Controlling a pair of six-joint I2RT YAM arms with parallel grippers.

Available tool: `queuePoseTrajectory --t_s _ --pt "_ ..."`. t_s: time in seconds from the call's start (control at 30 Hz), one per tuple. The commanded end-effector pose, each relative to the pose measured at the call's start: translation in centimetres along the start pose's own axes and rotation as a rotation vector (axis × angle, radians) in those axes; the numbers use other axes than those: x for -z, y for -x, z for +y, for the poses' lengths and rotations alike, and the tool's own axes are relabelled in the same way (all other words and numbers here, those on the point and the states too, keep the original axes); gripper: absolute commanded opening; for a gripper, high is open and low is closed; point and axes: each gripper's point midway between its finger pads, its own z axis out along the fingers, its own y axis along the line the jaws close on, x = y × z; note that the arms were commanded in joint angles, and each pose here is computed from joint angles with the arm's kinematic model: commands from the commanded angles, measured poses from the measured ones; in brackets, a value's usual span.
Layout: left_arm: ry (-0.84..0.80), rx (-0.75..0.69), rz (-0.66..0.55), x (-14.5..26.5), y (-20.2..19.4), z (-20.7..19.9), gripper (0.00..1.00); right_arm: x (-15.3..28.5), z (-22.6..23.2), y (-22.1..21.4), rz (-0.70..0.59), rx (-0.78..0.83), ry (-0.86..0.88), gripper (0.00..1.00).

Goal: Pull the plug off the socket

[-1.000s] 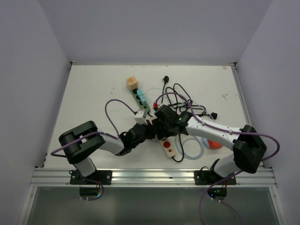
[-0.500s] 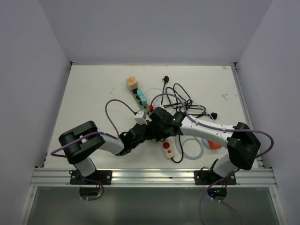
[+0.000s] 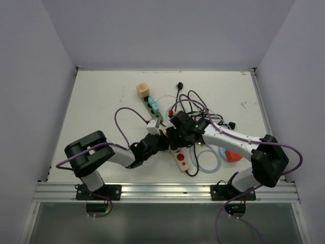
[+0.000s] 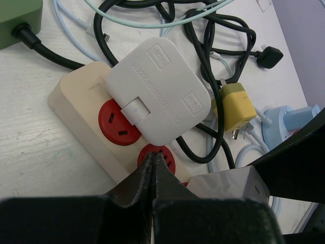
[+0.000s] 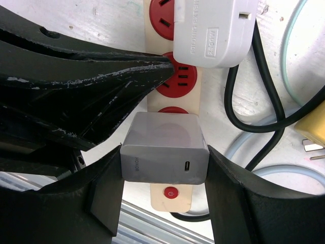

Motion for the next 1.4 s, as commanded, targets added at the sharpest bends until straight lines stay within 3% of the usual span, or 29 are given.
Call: queuePoseTrajectory --t_s 0.0,0.47,0.77,1.03,1.37 --pt "0.315 -0.201 0.300 3.3 -7.8 10.4 0.00 2.9 3.1 4.6 -0.171 -0.056 0.150 0.00" --pt "0.317 -0.203 0.302 3.4 -7.9 10.4 0.00 1.8 9.4 4.9 -0.140 0.035 0.204 0.00" --pt "0.314 -0.203 0.301 3.4 -7.9 10.3 0.00 2.0 7.4 4.5 -0.142 0.031 0.155 0.00" --pt "0.317 -0.204 0.302 3.4 -7.9 10.4 0.00 2.1 3.4 4.5 -0.149 -0.079 0.196 0.00" --pt "0.321 -0.204 0.303 3.4 -7.9 10.5 0.00 1.7 7.0 4.9 -0.134 0.015 0.150 0.00"
